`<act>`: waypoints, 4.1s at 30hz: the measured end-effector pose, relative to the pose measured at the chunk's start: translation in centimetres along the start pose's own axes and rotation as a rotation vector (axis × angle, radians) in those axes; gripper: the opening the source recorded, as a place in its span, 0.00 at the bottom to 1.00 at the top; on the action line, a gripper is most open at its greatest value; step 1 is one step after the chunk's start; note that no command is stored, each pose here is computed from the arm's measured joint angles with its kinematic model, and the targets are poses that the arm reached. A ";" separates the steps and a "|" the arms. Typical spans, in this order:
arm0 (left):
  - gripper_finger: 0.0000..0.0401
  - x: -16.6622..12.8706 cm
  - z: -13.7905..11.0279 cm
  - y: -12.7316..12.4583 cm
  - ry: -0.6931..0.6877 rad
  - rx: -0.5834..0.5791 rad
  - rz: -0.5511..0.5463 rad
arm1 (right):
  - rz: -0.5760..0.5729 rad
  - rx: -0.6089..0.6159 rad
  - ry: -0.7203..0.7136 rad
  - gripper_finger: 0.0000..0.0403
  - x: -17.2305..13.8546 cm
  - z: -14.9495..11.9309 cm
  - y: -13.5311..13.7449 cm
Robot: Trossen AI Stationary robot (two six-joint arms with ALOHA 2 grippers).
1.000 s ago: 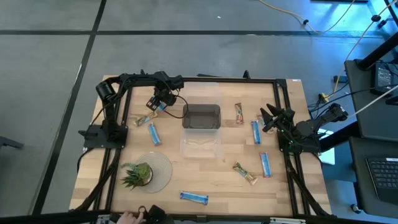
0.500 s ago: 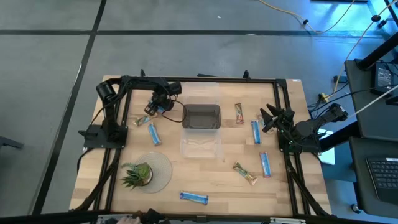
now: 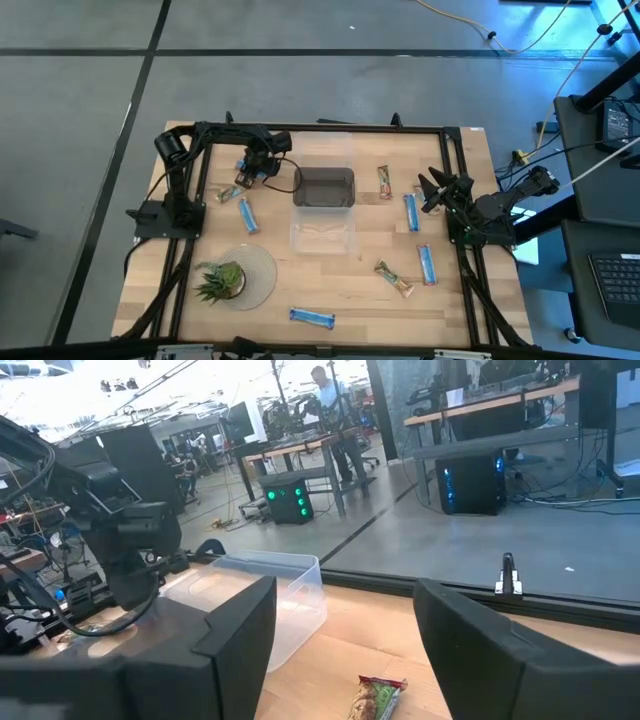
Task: Pick and place Granola Bars by type
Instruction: Put the red granola bar into the top transparent bin, then put the yellow granola bar into the black bin
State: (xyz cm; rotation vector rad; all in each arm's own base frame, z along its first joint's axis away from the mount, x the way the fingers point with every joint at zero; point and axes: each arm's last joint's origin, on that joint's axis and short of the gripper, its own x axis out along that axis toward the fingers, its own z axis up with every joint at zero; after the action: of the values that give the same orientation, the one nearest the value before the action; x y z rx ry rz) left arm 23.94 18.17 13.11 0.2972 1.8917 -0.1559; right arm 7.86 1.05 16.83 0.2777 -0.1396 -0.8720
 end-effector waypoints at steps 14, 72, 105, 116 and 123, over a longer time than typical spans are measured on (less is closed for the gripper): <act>0.15 -3.8 -1.0 0.4 -0.073 -0.145 -0.037 | 0.000 -0.001 0.000 0.59 0.0 0.0 0.0; 0.15 -10.7 9.2 5.7 -0.765 -0.458 0.152 | 0.000 0.012 0.003 0.59 0.0 -0.1 0.0; 0.26 -10.8 9.2 5.7 -0.767 -0.458 0.153 | 0.000 0.012 0.003 0.59 0.0 -0.1 0.0; 0.45 -11.5 8.6 5.4 -0.766 -0.441 0.161 | 0.000 0.011 0.003 0.59 0.0 -0.1 0.0; 0.52 -14.3 6.5 4.3 -0.752 -0.457 0.244 | 0.001 0.009 0.003 0.59 0.0 -0.1 0.0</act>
State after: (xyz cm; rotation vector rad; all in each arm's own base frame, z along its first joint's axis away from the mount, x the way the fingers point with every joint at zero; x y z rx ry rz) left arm 35.48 18.82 24.56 0.1233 1.0894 0.2957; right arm 7.87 1.06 16.72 0.2876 -0.1408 -0.8702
